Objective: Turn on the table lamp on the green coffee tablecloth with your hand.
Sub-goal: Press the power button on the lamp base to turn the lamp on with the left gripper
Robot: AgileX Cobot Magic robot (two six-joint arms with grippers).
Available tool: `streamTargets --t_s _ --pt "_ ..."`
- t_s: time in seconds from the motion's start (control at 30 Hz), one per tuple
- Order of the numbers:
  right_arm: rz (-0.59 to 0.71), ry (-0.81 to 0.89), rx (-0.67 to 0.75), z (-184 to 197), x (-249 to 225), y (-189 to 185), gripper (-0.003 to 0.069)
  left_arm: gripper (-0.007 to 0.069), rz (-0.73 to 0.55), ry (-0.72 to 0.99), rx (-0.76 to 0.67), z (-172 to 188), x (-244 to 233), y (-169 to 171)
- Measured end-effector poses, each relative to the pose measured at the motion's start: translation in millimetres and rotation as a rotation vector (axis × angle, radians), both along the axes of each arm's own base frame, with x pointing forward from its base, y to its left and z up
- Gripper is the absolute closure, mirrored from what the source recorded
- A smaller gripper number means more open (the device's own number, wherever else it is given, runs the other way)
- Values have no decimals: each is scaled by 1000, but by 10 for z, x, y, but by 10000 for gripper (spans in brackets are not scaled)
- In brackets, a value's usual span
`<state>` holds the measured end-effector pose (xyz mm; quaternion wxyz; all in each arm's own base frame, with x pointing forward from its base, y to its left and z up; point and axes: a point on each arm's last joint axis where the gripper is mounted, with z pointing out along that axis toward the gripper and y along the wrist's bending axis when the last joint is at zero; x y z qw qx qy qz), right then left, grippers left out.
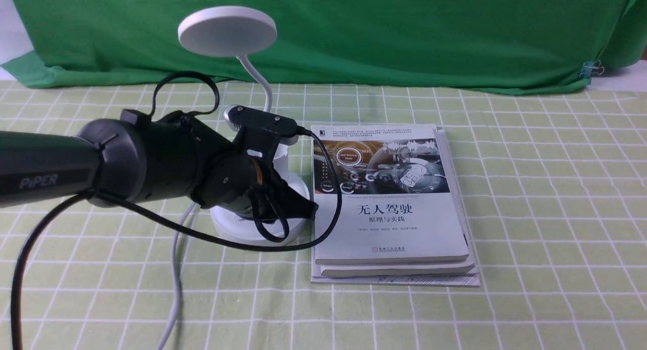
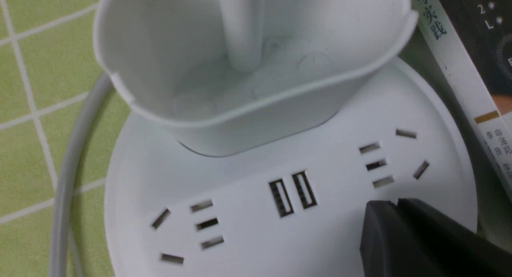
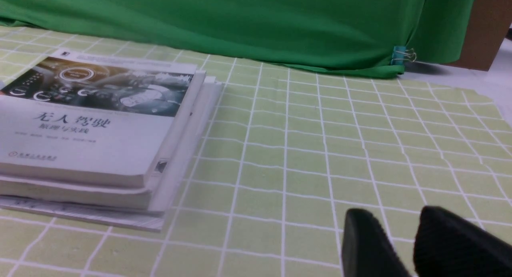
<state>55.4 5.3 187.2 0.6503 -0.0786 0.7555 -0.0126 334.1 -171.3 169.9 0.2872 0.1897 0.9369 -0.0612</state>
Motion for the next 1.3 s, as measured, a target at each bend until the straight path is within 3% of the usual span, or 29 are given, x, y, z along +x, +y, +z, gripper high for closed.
streamTargets --t_s 0.43,1.3 --pt "0 0 0 0 0 0 414 621 34 -29 -23 180 -43 56" --pt "0 0 0 0 0 0 414 621 48 17 -18 28 -49 56"
